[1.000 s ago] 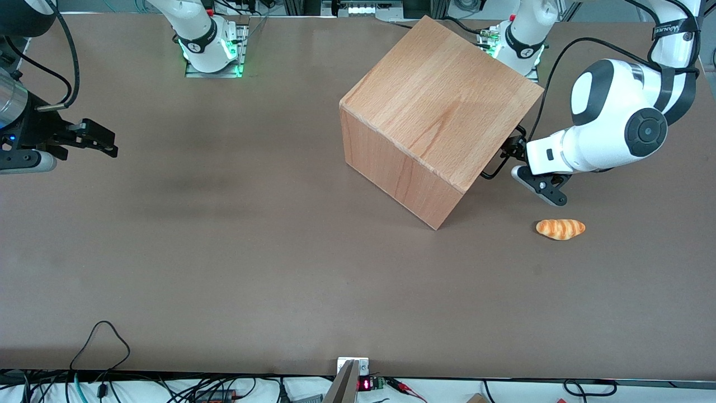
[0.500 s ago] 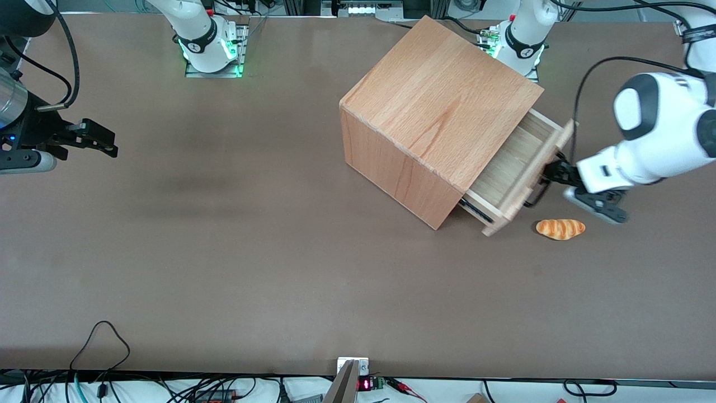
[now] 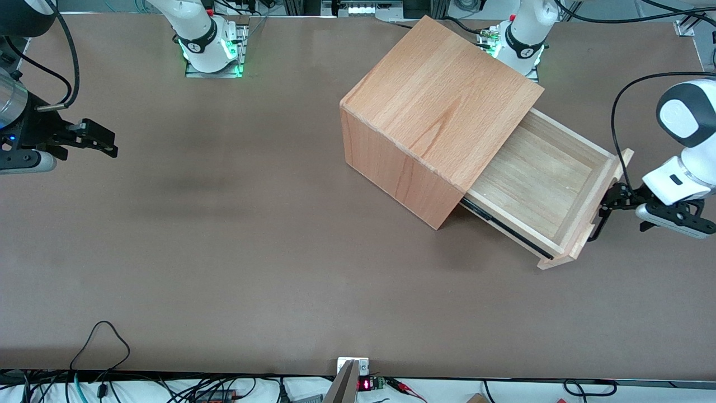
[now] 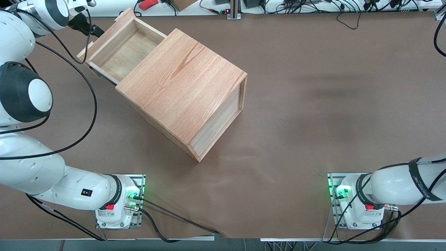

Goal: Open top drawer with left arm

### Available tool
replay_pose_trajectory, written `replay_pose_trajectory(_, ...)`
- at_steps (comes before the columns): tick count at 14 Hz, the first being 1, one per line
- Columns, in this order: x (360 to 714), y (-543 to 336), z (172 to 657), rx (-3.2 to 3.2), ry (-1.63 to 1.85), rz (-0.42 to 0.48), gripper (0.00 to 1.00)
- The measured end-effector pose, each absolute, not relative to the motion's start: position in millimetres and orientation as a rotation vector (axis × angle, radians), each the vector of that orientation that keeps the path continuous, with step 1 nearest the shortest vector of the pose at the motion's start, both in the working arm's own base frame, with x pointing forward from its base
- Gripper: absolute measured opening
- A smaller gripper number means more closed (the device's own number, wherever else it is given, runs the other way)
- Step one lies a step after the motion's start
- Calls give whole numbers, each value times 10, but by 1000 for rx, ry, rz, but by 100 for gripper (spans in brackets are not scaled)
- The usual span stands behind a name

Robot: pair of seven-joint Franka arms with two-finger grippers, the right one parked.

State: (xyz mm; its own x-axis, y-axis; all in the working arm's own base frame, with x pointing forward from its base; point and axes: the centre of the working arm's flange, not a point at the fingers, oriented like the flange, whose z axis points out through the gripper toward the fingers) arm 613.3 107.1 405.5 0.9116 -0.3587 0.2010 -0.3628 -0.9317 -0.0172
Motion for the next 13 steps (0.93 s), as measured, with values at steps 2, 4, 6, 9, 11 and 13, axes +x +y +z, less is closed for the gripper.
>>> replay_pose_trajectory(2, 6164, 1121, 4106, 3049, -593, 300, 100)
replay_pose_trajectory(4, 6230, 1132, 4277, 3037, -626, 280, 100)
replay_pose_trajectory(6, 6330, 1145, 4698, 3036, -647, 320, 100)
replay_pose_trajectory(9, 6356, 1095, 5181, 3012, -678, 307, 100)
replay_pose_trajectory(11, 6293, 1068, 5387, 2997, -639, 257, 100)
replay_pose_trajectory(13, 6152, 1070, 5564, 3030, -480, 163, 100)
